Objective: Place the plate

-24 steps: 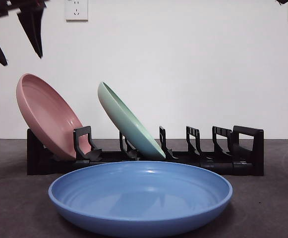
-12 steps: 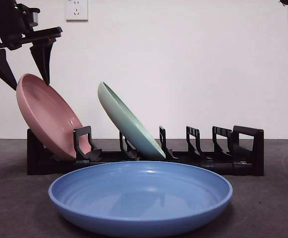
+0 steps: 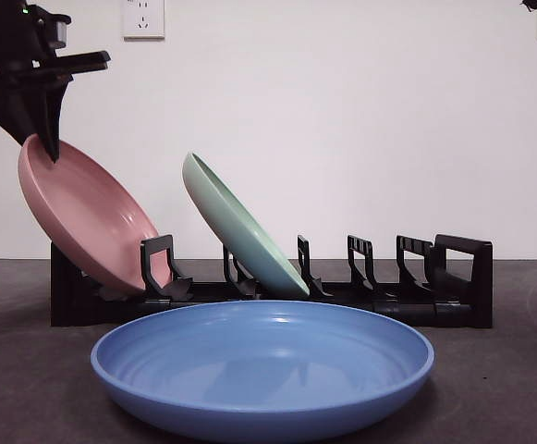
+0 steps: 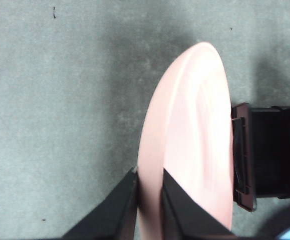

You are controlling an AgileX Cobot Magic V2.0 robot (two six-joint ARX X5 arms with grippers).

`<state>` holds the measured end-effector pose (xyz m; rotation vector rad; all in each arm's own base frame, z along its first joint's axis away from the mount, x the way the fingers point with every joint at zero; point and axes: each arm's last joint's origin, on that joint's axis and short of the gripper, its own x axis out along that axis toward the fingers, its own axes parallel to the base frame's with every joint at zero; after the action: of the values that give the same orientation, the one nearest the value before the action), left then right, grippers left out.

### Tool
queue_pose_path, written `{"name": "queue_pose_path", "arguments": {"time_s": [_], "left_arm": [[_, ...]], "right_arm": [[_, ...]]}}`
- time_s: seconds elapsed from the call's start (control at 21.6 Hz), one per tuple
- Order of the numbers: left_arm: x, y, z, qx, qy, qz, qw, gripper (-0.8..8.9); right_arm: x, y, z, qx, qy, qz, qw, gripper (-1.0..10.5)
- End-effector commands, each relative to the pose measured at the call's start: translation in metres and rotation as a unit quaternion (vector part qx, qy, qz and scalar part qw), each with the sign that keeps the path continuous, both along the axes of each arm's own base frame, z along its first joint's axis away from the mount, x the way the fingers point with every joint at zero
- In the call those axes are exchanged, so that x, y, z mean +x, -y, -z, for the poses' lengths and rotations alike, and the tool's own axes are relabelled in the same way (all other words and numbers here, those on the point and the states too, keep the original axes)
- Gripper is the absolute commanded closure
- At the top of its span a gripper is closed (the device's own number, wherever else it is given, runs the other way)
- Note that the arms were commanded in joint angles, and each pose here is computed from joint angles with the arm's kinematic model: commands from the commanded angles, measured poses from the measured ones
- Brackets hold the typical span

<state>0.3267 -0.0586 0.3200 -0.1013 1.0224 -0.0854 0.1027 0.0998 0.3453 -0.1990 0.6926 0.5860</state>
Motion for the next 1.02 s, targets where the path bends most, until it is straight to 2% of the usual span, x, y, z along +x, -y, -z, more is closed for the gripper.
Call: {"name": "queue_pose_path", "arguments": {"time_s": [0.05, 0.28, 0.55, 0.83, 1.02], "left_arm": [[0.005, 0.003, -0.021, -0.007, 0.029, 0.004, 1.000, 7.97], [-0.004, -0.003, -0.058, 0.053, 0.046, -0.019, 0.997, 7.98], [-0.025, -0.020, -0.087, 0.095, 0.030, -0.038, 0.994, 7.98], [-0.046, -0.036, -0.096, 0.103, 0.008, -0.048, 0.993, 7.98], [-0.065, -0.041, -0.105, 0.089, 0.024, -0.047, 0.995, 7.98]], "right_arm": [[0.000, -0.002, -0.003, 0.006, 0.002, 0.001, 1.000, 5.8], [0.000, -0.001, -0.003, 0.006, 0.002, 0.001, 1.000, 5.8], [0.000, -0.001, -0.003, 0.006, 0.003, 0.001, 1.000, 5.8], [0.000, -0.001, -0.003, 0.005, 0.004, -0.001, 1.000, 5.8], [0.000, -0.001, -0.003, 0.004, 0.004, -0.001, 1.000, 5.8]]}}
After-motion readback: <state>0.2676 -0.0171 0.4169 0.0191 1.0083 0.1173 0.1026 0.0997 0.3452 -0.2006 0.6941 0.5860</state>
